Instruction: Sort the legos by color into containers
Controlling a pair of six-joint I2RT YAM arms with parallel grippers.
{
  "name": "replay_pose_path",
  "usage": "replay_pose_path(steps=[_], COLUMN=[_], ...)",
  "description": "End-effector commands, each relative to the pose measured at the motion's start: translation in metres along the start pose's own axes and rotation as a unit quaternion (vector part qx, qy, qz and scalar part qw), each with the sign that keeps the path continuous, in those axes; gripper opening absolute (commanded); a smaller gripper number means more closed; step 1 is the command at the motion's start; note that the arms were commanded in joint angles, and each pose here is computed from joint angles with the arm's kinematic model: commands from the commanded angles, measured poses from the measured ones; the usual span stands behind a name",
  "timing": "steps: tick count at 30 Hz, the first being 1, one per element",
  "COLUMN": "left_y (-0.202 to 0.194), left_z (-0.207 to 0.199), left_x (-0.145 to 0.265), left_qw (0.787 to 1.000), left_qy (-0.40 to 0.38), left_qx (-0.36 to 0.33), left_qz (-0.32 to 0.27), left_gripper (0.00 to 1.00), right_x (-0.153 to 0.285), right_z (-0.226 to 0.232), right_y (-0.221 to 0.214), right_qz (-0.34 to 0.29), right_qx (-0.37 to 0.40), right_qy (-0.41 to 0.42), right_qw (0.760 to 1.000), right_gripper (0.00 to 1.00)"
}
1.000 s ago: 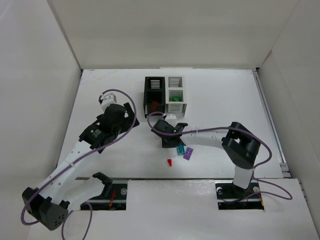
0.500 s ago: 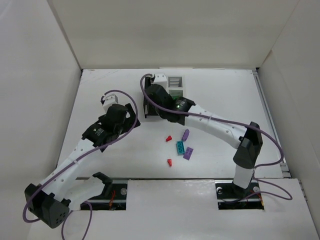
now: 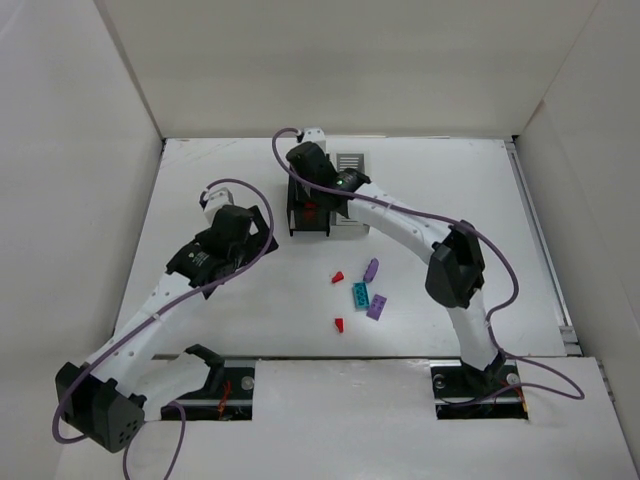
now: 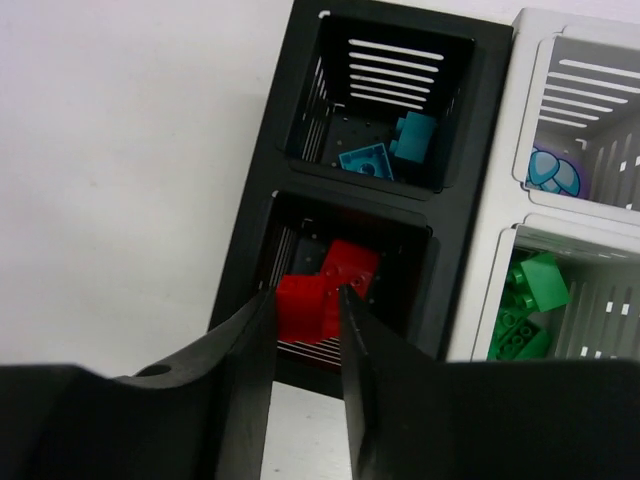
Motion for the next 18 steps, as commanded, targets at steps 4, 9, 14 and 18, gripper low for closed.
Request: replay_pose_path(steps=[4, 9, 14, 18], left_y=[0.000, 0.005, 0.000, -0.023], left_z=[-0.004, -0.015, -0.026, -0.059], left_x=[-0.005, -0.005, -0.007, -0.014], left_qw=[1.000, 0.998, 0.995, 0.984], left_qy=[-0.016, -0.051, -0.086, -0.126], left_qx=[-0.019, -0.031, -0.052, -0.124], left_qz=[0.000, -0.007, -0.001, 0.016], left_gripper=[1.00, 1.00, 1.00, 1.00], right_x=[0.010, 0.024, 0.045, 0.081], right_z=[0.008, 0.009, -0.013, -0.052], right_y=[0.023, 0.037, 0.043, 0.057], right_qz=[-0.021, -0.037, -0.042, -0.063], right_qx=[-0.005, -0.013, -0.031, -0.076], right_qy=[0.025, 0.035, 0.029, 0.014], right_qw=[0.999, 0.999, 0.998, 0.995], right_gripper=[0.53, 0.56, 0.56, 0.56])
Point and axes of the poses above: each gripper's point midway between its finger pads, its own x axis back along the fingers, its own z axis along the line the jaws close on, y = z × x, the point moved 4 cm from there along x, back along the fingers, and after that the axes turned 9 degrees about -x, right-handed, at the moved point
